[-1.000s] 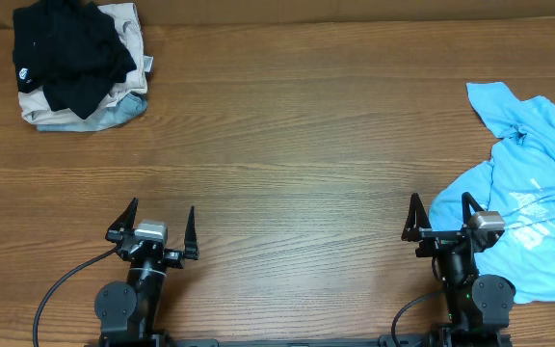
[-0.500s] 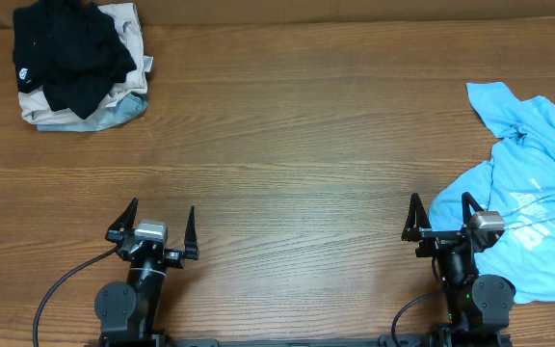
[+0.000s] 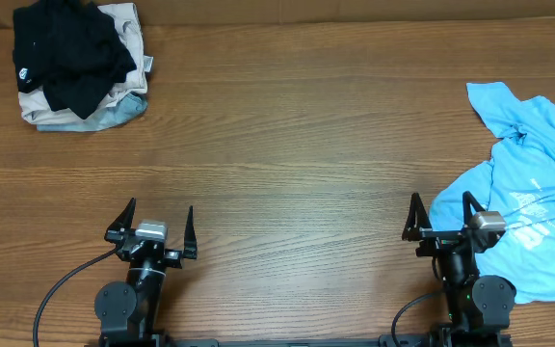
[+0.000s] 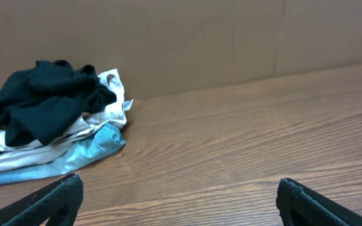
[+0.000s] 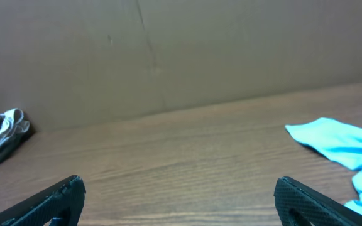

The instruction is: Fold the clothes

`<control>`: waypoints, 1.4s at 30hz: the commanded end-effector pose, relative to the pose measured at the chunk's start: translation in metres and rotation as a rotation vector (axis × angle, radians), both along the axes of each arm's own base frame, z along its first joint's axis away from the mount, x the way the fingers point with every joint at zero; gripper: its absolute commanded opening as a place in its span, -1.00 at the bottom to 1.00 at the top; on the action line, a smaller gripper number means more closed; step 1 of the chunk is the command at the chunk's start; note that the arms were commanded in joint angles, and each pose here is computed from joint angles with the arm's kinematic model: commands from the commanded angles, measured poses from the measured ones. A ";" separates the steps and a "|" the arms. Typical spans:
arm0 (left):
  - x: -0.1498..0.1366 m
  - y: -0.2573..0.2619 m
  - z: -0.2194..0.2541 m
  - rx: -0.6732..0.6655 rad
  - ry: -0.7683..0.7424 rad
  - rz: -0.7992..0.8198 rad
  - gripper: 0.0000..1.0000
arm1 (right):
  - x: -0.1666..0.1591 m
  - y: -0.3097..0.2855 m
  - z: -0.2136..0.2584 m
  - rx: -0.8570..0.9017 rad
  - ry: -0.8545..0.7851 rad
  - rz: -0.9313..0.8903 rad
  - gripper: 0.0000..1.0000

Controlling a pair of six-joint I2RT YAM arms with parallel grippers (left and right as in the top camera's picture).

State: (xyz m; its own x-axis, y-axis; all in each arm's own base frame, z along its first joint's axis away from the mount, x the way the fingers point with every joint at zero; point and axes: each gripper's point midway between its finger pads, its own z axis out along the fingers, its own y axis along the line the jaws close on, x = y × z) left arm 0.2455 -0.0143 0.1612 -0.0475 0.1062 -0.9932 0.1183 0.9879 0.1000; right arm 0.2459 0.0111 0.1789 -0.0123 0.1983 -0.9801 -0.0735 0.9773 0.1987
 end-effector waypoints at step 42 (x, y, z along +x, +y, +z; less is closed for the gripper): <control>0.089 -0.030 0.144 -0.007 0.422 -0.241 1.00 | 0.101 0.008 0.131 -0.013 0.577 0.084 1.00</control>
